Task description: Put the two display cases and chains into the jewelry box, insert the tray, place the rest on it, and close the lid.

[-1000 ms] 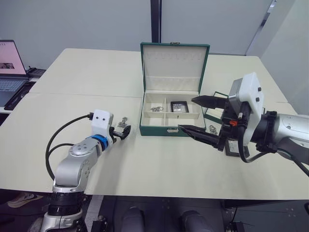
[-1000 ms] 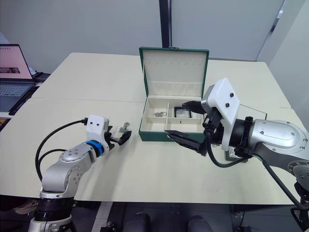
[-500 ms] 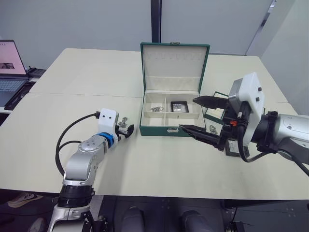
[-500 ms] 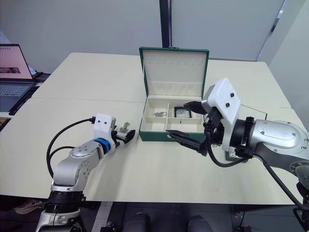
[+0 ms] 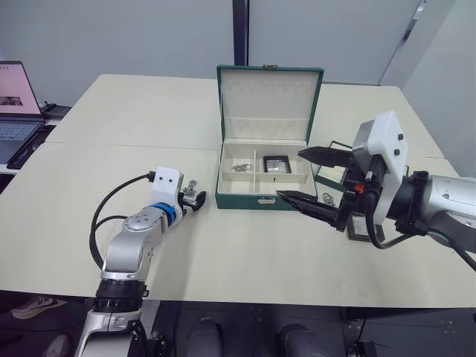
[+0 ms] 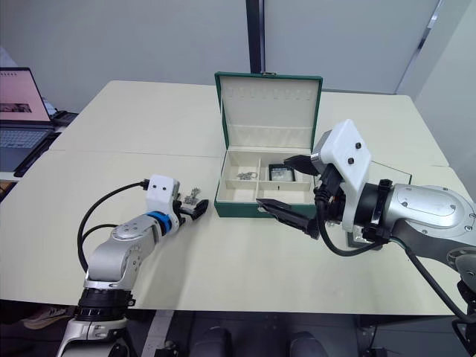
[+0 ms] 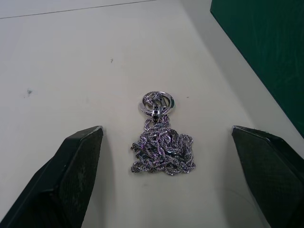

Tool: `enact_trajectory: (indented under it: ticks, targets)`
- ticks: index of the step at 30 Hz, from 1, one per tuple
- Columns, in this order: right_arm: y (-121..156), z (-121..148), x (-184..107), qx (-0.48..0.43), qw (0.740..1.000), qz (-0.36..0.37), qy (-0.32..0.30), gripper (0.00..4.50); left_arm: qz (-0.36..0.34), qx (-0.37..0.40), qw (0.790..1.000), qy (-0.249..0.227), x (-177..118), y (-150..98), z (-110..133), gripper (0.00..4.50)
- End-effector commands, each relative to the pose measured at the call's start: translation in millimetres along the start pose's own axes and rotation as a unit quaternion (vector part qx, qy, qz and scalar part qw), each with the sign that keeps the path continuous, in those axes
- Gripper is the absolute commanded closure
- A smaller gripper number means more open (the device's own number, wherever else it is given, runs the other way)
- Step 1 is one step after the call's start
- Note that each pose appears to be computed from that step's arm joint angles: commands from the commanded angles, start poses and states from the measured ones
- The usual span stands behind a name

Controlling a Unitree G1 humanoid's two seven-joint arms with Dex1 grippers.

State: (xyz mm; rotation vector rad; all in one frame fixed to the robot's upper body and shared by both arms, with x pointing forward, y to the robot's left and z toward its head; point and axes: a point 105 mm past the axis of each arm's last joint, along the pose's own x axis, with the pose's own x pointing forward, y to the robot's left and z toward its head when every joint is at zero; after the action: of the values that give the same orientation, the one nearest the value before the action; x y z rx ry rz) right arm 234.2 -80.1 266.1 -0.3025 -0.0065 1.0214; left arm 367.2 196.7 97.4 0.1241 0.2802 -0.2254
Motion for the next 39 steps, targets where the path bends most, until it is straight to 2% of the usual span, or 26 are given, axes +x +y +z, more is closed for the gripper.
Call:
enact_trajectory:
  ticks: [1, 2, 5, 16, 18, 34, 39]
  targets:
    - [1.0, 7.8, -2.9, -0.012, 1.000, -0.002, -0.012, 0.00, -0.005, 0.012, 1.000, -0.008, 3.3, -2.3, 3.5, 0.02]
    - [1.0, 7.9, -2.9, -0.012, 1.000, -0.002, -0.012, 0.00, -0.005, 0.012, 1.000, -0.007, 4.1, -2.4, 2.3, 0.02]
    - [0.9, 8.3, -3.3, -0.013, 1.000, -0.003, -0.011, 0.00, -0.003, 0.009, 1.000, 0.004, 5.8, -2.0, -4.2, 0.59]
    - [-0.7, 8.8, -4.0, -0.013, 1.000, -0.006, -0.009, 0.00, 0.005, 0.001, 1.000, 0.009, 6.1, -0.8, -8.8, 3.96]
    - [-0.9, 8.9, -3.9, -0.014, 1.000, -0.005, -0.009, 0.00, 0.008, 0.000, 1.000, 0.009, 5.4, -0.2, -9.0, 4.39]
    - [-1.9, 8.2, -3.2, -0.015, 1.000, -0.004, -0.009, 0.00, 0.007, 0.018, 1.000, -0.008, 4.2, -1.4, 2.7, 4.40]
    - [-2.5, 7.8, -5.5, -0.015, 1.000, -0.003, -0.009, 0.00, 0.010, 0.047, 0.999, -0.026, -5.7, 2.2, 21.9, 4.40]
